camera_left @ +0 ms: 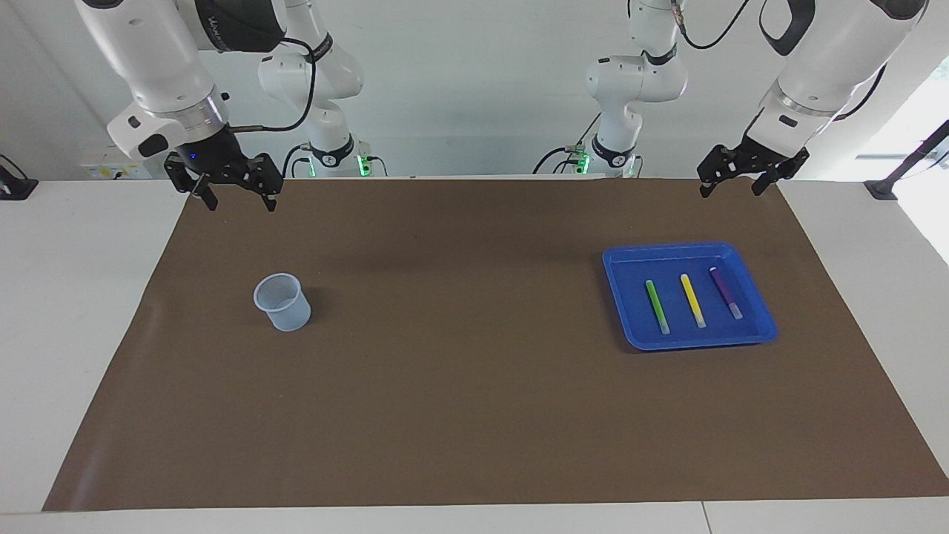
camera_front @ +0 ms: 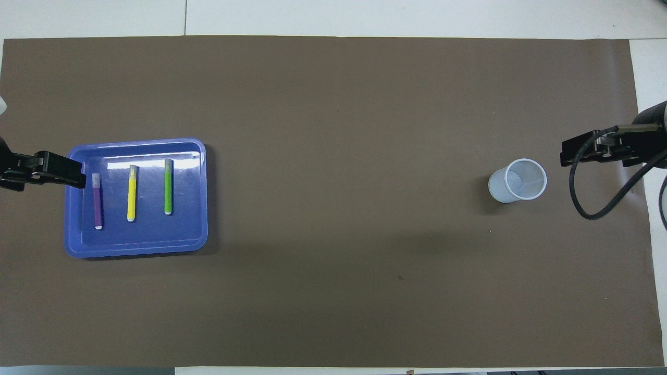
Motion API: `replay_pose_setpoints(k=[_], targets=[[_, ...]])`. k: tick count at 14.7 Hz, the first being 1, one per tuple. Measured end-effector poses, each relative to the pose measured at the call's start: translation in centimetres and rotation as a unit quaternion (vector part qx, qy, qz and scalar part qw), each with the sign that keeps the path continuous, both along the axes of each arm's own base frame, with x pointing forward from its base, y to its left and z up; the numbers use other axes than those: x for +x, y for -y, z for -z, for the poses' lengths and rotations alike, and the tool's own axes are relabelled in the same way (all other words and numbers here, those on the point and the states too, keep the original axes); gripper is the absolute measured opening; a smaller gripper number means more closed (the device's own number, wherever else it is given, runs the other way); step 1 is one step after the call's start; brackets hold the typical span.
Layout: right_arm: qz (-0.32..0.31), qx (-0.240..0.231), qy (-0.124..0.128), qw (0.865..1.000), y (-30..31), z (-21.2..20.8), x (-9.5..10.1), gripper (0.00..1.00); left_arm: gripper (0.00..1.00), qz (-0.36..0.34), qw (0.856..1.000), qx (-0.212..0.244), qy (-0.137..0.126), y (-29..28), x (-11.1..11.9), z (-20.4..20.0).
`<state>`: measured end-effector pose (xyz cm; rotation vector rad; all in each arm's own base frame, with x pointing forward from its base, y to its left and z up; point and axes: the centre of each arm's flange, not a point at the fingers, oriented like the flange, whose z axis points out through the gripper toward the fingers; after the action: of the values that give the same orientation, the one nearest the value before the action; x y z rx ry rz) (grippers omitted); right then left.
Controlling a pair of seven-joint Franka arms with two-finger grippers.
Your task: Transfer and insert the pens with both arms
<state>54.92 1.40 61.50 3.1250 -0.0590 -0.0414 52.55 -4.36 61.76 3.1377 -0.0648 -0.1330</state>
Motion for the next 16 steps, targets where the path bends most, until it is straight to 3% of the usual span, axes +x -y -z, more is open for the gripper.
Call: replay_pose_setpoints(k=[10, 12, 16], targets=[[0.000, 0.000, 0.000, 1.000, 0.0, 0.0, 0.0, 1.00, 1.00, -0.004, 1.000, 0.000, 0.002, -0.3, -0.1, 0.7], [0.000, 0.000, 0.000, 1.000, 0.0, 0.0, 0.0, 1.00, 1.00, -0.014, 1.000, -0.003, 0.019, -1.2, -0.2, 2.7], [0.000, 0.000, 0.000, 1.000, 0.0, 0.0, 0.0, 1.00, 1.00, -0.026, 0.999, -0.005, 0.021, -5.4, -1.4, 10.8]])
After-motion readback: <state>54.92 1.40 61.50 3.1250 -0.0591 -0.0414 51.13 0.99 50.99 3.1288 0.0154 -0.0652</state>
